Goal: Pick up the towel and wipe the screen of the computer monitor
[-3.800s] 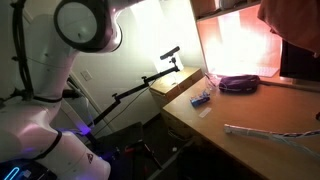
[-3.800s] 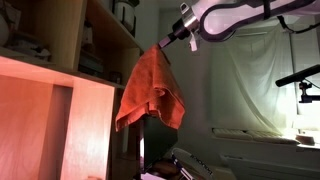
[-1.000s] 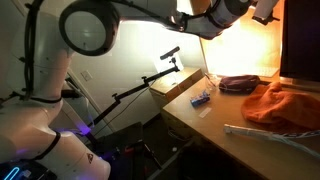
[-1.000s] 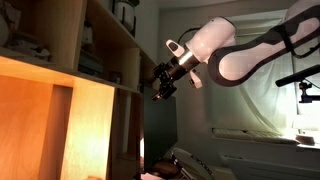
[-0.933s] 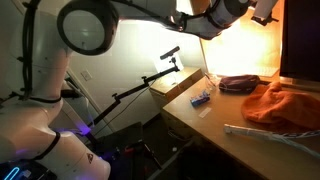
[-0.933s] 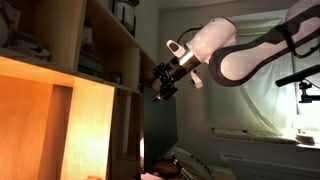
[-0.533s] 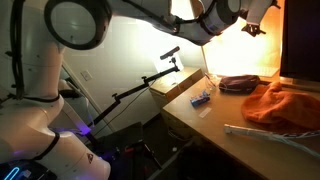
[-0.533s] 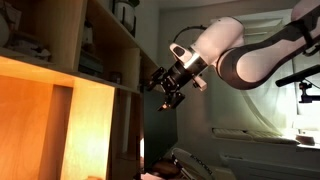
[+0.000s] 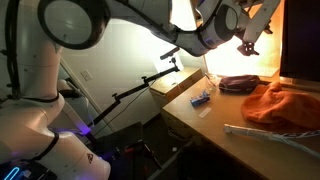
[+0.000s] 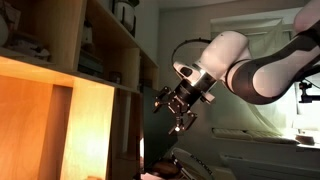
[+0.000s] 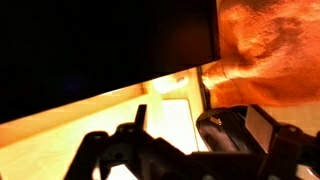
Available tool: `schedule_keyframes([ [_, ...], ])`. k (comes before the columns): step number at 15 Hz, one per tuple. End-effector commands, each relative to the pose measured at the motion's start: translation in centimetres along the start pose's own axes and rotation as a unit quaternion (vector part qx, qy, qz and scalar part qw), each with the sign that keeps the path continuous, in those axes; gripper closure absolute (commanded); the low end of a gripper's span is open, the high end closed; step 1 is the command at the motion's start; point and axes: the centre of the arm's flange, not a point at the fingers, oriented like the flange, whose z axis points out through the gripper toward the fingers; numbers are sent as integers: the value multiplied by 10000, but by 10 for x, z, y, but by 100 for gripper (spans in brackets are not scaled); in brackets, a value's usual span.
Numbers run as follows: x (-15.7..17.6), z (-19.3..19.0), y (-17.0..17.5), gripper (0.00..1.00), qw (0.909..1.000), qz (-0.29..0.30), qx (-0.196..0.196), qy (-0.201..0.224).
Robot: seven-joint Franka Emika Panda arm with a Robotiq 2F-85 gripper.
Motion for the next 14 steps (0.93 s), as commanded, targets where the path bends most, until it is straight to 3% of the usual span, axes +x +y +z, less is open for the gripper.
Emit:
schedule_keyframes([
  [1, 4, 28, -2, 0, 9994, -105, 297, -122],
  [8, 23, 103, -23, 0, 9943, 349, 996, -148],
  [14, 3, 126, -65, 0, 9898, 517, 1281, -350],
])
